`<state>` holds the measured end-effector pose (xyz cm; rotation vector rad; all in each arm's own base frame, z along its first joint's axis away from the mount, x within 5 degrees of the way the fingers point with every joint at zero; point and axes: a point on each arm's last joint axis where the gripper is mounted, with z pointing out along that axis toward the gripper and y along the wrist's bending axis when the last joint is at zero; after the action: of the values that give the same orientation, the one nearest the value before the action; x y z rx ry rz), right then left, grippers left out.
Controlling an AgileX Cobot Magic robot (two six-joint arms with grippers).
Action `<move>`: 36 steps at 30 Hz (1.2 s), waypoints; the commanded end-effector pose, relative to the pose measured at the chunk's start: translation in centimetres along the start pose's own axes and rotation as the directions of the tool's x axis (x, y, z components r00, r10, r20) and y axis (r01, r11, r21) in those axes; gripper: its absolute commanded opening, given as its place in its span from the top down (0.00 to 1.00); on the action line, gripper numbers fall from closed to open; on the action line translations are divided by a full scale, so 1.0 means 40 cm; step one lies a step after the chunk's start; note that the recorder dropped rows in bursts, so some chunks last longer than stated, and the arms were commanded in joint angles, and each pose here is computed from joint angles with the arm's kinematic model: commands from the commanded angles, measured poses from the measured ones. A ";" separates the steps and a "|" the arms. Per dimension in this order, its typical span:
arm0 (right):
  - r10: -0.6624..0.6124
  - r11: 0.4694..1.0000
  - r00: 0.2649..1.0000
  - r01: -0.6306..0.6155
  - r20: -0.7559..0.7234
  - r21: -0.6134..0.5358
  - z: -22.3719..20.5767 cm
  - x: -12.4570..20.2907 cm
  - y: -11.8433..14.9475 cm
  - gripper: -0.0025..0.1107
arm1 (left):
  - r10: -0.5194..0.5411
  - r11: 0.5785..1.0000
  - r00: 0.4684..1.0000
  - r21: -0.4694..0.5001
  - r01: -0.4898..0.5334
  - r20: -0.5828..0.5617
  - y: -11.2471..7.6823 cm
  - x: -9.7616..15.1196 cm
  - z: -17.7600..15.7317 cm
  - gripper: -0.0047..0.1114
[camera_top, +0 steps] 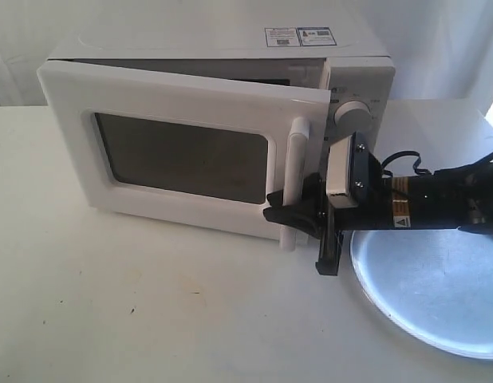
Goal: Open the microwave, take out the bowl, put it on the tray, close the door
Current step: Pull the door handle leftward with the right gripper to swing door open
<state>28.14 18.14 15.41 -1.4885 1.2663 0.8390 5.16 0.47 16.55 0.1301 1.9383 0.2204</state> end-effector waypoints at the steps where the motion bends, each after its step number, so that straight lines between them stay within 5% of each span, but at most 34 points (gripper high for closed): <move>1: -0.119 0.989 0.982 0.130 0.145 -0.072 0.001 -0.092 0.016 0.97 | -0.010 1.000 1.000 0.005 0.010 0.004 -0.001 -0.002 -0.001 0.96; 7: -0.091 0.992 0.986 0.102 0.139 -0.078 -0.021 -0.135 0.024 0.73 | -0.010 1.000 1.000 0.005 0.010 0.004 -0.001 -0.002 -0.001 0.96; 11: -0.052 0.994 0.996 0.045 -0.067 -0.096 -0.037 -0.124 0.030 0.58 | -0.010 1.000 1.000 0.005 0.010 0.004 -0.001 -0.002 -0.001 0.96; 17: 0.138 0.989 0.962 -0.146 -0.237 -0.020 -0.069 -0.132 0.037 0.59 | -0.010 1.000 1.000 0.005 0.010 0.004 -0.001 -0.002 -0.001 0.96; 29: 0.277 0.961 0.939 -0.269 -0.204 0.067 -0.135 -0.202 0.110 0.75 | -0.010 1.000 1.000 0.005 0.010 0.004 -0.001 -0.002 -0.001 0.96; 33: 0.272 0.961 0.947 -0.276 -0.168 0.003 -0.154 -0.223 0.164 0.75 | -0.010 1.000 1.000 0.005 0.010 0.004 -0.001 -0.002 -0.001 0.96; 36: 0.137 0.979 0.988 -0.146 -0.072 -0.142 -0.169 -0.265 0.209 0.78 | -0.010 1.000 1.000 0.005 0.010 0.004 -0.001 -0.002 -0.001 0.96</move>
<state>18.95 15.15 24.08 -1.4801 1.5667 0.9317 5.16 0.47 16.55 0.1301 1.9383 0.2204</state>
